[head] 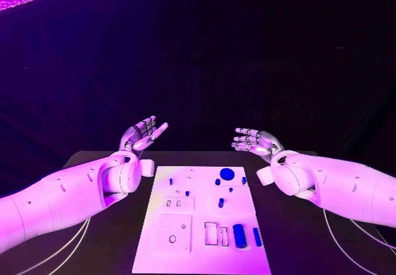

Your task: Assemble the parts on the task board

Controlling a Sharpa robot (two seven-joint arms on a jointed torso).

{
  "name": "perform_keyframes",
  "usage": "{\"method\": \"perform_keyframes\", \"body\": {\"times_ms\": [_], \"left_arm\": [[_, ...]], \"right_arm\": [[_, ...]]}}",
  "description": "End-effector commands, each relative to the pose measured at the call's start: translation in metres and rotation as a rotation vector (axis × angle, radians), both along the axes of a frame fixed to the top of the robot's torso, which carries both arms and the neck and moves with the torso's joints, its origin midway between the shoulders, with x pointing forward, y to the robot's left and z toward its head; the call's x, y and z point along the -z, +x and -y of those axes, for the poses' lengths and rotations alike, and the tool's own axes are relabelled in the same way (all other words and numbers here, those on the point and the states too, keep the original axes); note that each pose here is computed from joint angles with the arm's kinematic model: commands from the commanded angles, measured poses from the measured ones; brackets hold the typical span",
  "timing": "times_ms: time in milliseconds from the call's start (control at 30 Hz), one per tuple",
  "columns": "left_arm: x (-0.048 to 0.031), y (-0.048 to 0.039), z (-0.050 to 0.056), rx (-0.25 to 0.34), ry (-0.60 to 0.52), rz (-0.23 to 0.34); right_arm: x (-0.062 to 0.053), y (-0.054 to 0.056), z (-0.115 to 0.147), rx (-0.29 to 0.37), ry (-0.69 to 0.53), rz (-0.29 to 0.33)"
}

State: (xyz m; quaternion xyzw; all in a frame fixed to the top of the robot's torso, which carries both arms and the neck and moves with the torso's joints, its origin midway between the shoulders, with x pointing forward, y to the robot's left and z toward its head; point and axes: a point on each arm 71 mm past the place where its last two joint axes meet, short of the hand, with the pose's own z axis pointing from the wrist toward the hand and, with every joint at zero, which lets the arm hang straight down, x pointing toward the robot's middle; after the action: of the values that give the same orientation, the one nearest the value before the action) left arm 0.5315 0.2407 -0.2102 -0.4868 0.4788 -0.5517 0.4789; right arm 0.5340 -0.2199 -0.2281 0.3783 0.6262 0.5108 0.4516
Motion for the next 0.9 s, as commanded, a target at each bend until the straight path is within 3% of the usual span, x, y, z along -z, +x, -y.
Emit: {"method": "perform_keyframes", "body": {"times_ms": [33, 400, 900], "left_arm": [[-0.0048, -0.0026, 0.008, 0.05, -0.025, 0.037], [-0.0152, -0.0169, 0.001, 0.103, -0.013, 0.055], [-0.0459, -0.0511, 0.005, 0.234, -0.015, 0.099]], "right_arm": [[-0.009, 0.001, -0.002, -0.076, -0.252, 0.175], [-0.021, 0.005, -0.002, -0.212, -0.55, 0.272], [-0.042, -0.001, -0.023, -0.331, -0.899, 0.432]]}}
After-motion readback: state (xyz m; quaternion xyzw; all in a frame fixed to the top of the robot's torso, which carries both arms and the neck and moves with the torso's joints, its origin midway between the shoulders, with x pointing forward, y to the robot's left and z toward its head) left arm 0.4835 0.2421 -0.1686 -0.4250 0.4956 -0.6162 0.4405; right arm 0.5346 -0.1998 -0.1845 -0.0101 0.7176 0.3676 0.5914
